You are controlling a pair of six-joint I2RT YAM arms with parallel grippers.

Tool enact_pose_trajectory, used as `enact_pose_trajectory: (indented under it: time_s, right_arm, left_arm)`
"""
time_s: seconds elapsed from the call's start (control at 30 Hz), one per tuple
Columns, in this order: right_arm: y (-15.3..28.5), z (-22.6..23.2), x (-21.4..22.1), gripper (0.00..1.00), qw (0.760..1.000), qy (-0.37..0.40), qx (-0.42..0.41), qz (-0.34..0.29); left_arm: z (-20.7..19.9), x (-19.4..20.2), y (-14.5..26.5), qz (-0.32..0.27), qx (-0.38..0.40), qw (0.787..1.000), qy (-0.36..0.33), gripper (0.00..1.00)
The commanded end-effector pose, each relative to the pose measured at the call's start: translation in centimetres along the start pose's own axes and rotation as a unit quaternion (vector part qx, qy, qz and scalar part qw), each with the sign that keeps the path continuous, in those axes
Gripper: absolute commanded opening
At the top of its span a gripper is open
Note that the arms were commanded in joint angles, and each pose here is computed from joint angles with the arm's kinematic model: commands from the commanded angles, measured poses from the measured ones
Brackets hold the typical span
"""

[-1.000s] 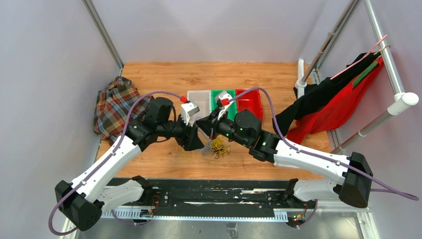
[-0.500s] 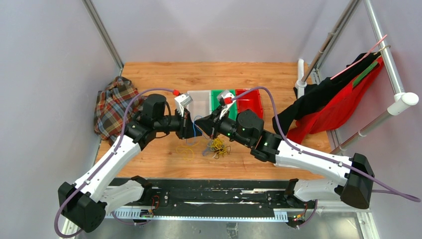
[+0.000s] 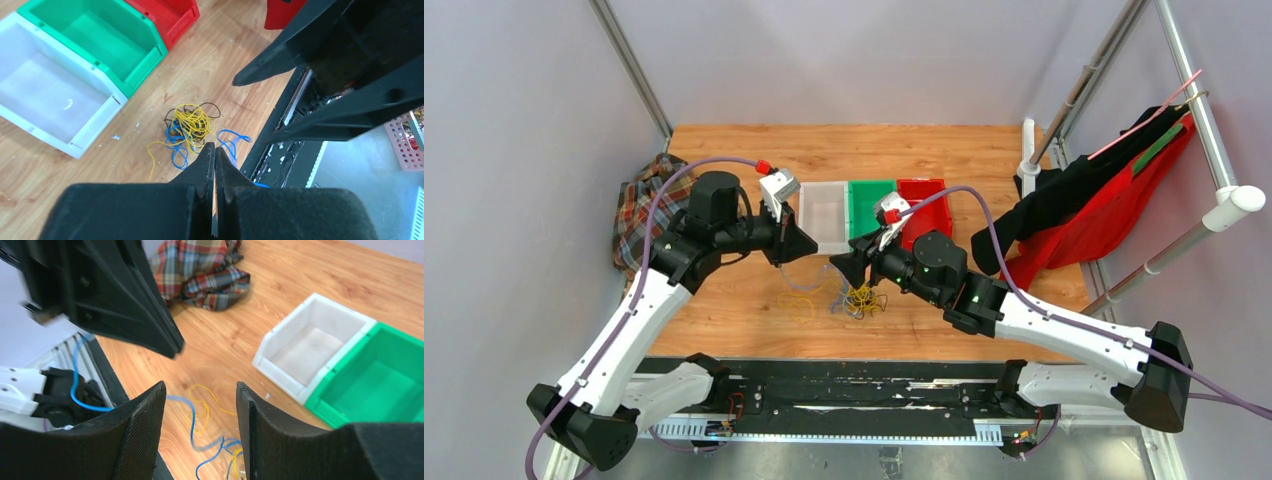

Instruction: Untangle the cables

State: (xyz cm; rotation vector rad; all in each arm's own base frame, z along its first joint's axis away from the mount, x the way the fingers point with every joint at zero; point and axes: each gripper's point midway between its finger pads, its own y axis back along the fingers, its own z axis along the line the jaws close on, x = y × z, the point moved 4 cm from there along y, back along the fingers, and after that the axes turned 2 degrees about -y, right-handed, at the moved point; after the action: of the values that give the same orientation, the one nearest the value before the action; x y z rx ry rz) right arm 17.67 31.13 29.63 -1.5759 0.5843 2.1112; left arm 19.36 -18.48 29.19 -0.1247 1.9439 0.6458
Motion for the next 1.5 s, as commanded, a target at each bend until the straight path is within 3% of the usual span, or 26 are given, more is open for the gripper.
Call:
enact_pose_trajectory:
  time_s: [0.0, 0.33, 0.63, 0.8, 0.93, 1.0, 1.03, 1.23, 1.33, 1.47]
  right_arm:
    - [0.2, -2.1, 2.8, 0.54, 0.998, 0.038, 0.038, 0.041]
    - [0.8, -1.5, 7.1, 0.63, 0.996, 0.037, -0.018, 0.078]
    - [-0.5, -1.2, 10.0, 0.62, 0.993, 0.033, -0.045, 0.102]
    - [-2.1, -1.6, 11.4, 0.42, 0.992, 0.026, -0.026, 0.124]
    - [-2.9, -2.0, 11.3, 0.05, 0.992, 0.029, -0.011, 0.122]
    - [-2.7, -2.1, 10.1, 0.01, 0.994, 0.027, 0.002, 0.109]
    - [-2.6, -2.0, 9.4, 0.01, 0.995, 0.026, 0.003, 0.099]
    - [-1.8, -0.5, 4.9, 0.01, 0.998, 0.017, -0.019, 0.052]
    - [-1.7, 0.4, 2.8, 0.01, 0.999, 0.005, -0.035, 0.029]
    - [-1.9, 1.7, 0.1, 0.01, 0.998, -0.012, -0.057, -0.001]
  left_arm:
    - [-0.5, -1.0, 1.4, -0.004, -0.011, 1.000, -0.027, 0.01]
    - [-1.0, -3.9, 2.8, -0.019, -0.027, 0.998, -0.059, 0.01]
    - [-1.1, -5.8, 3.8, -0.028, -0.044, 0.994, -0.095, 0.01]
    - [-1.2, -6.1, 4.2, -0.027, -0.052, 0.993, -0.107, 0.01]
    - [-1.5, -5.8, 4.6, -0.024, -0.048, 0.992, -0.111, 0.01]
    - [-1.2, -4.8, 4.4, -0.011, -0.048, 0.993, -0.110, 0.02]
    - [-0.9, -3.7, 4.1, 0.000, -0.048, 0.993, -0.107, 0.06]
    - [-0.9, 2.0, 2.2, 0.051, 0.012, 0.996, -0.067, 0.59]
    - [-1.3, 3.5, 1.3, 0.050, 0.049, 0.997, -0.043, 0.71]
    - [-2.0, 3.8, 0.7, 0.037, 0.079, 0.996, -0.012, 0.76]
